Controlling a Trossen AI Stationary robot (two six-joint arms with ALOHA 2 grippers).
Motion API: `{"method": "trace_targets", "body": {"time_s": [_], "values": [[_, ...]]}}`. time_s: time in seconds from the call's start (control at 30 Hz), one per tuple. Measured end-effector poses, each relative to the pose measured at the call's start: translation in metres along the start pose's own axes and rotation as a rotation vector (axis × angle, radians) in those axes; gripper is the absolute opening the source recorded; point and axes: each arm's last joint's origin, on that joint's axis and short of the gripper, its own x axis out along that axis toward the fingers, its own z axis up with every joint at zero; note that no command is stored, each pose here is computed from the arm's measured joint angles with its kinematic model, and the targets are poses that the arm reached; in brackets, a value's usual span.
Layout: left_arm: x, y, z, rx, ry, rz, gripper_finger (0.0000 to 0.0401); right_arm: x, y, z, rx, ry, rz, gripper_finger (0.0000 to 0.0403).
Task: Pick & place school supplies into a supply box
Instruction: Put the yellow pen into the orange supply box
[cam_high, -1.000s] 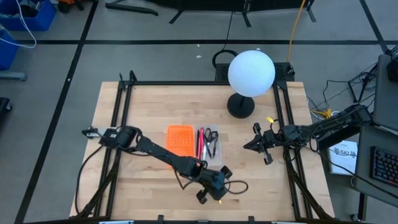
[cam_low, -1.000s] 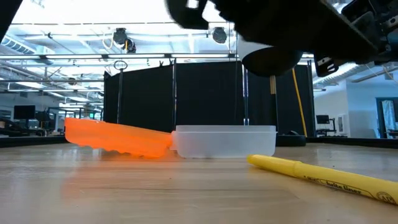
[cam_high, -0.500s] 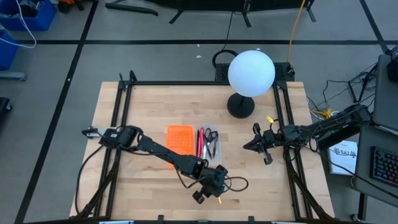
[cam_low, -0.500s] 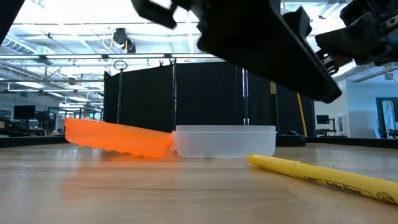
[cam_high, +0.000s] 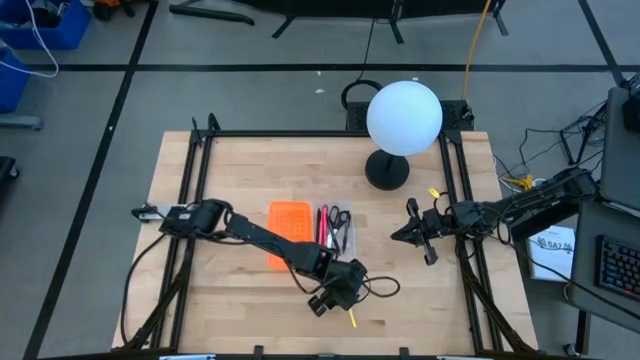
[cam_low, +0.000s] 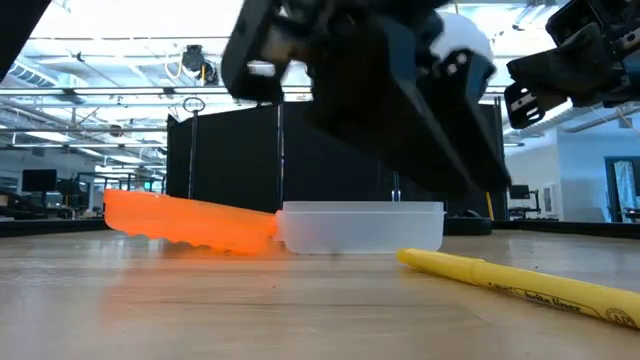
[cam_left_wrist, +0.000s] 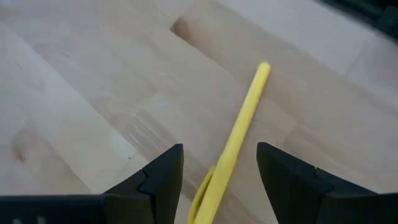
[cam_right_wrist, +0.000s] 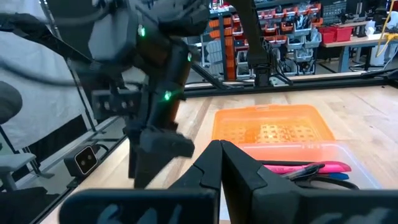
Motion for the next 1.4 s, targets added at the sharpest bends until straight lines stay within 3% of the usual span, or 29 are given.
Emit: {"method": "trace_targets", "body": {"time_s": [0.4,0.53,0.63,0.87,0.93,1.2,1.4], "values": [[0.042,-0.002,-0.027,0.065,0.066,-0.073,0.0212,0.001,-0.001,-0.003,-0.001,0.034,-0.008,0.0000],[0.044,-0.002,-0.029,0.063,0.076,-0.082,0.0207,0.001,-0.001,-0.004,-0.001,0.035,-0.009,0.0000],[0.045,-0.003,-0.030,0.062,0.077,-0.092,0.0173,0.001,-0.001,-0.004,-0.001,0.034,-0.009,0.0000],[0.045,-0.008,-0.030,0.091,0.081,-0.122,0.0033,0.001,-0.001,-0.004,-0.001,0.034,-0.009,0.0000],[0.046,-0.010,-0.028,0.115,0.077,-0.121,0.0030,0.001,-0.001,-0.004,-0.001,0.034,-0.008,0.0000],[0.024,-0.026,-0.005,0.220,0.126,-0.016,0.0034,0.001,-0.001,-0.005,0.006,0.044,-0.008,0.0000],[-0.038,-0.029,0.021,0.237,0.144,0.085,0.0031,0.001,-0.001,-0.005,0.006,0.049,-0.008,0.0000]]}}
